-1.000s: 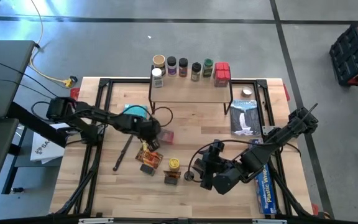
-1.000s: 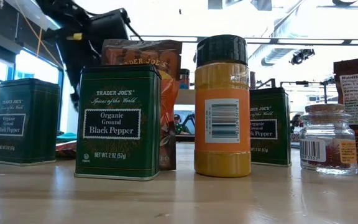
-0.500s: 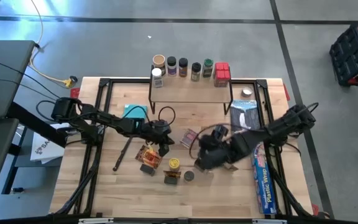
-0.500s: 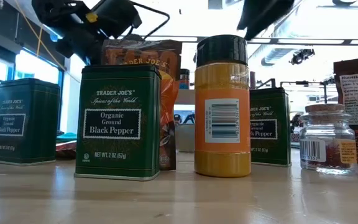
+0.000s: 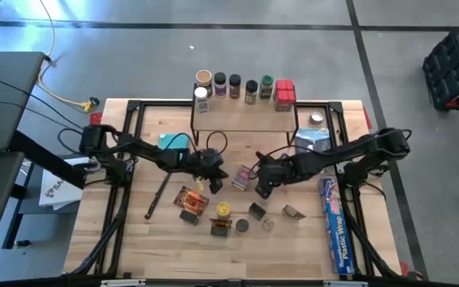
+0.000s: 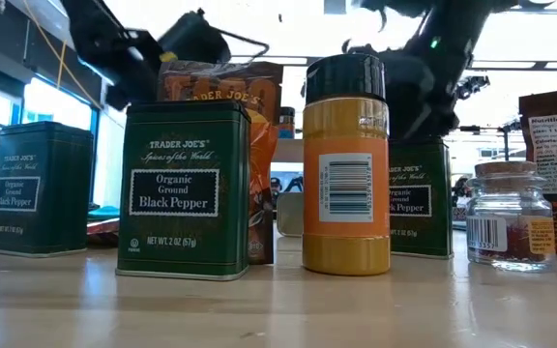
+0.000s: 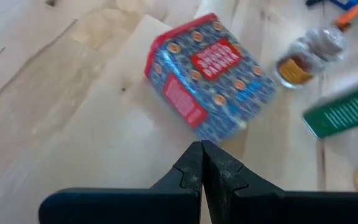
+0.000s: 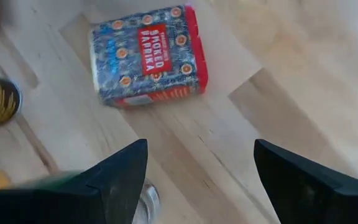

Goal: Shelf spices
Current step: Put the red seasoning can on the shelf aligned with the other red seasoning cans

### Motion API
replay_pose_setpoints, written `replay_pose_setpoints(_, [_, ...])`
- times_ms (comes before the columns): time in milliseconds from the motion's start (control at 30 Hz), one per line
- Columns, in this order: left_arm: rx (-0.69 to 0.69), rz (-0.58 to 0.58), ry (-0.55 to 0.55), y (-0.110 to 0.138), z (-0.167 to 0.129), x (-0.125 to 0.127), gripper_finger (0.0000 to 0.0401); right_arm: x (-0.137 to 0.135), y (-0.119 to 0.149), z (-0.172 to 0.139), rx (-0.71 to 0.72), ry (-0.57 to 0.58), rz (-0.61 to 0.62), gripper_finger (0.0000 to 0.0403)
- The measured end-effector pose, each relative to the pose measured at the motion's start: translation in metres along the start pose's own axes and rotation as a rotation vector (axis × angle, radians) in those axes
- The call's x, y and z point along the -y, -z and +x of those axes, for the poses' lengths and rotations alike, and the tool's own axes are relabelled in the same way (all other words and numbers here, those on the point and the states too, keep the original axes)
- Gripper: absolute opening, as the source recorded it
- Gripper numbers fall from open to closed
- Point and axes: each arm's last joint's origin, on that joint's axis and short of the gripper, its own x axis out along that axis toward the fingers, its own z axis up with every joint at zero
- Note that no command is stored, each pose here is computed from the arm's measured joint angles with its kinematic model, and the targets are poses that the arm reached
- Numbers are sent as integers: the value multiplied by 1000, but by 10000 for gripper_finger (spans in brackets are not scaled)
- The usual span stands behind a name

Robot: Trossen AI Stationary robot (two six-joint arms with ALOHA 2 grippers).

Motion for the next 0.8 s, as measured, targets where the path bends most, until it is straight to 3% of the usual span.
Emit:
replay_pose_setpoints(200, [-2, -58, -4, -6, 19, -21, 0, 16, 1, 24, -15, -25, 109, 255])
replay_pose_setpoints(533, [-24, -28, 9, -11, 40, -23, 0, 25, 20, 53, 37, -138, 260, 106])
replay_pose_setpoints(800, [11, 11, 39, -24, 42, -11, 0, 32, 18, 69, 92, -128, 314, 76])
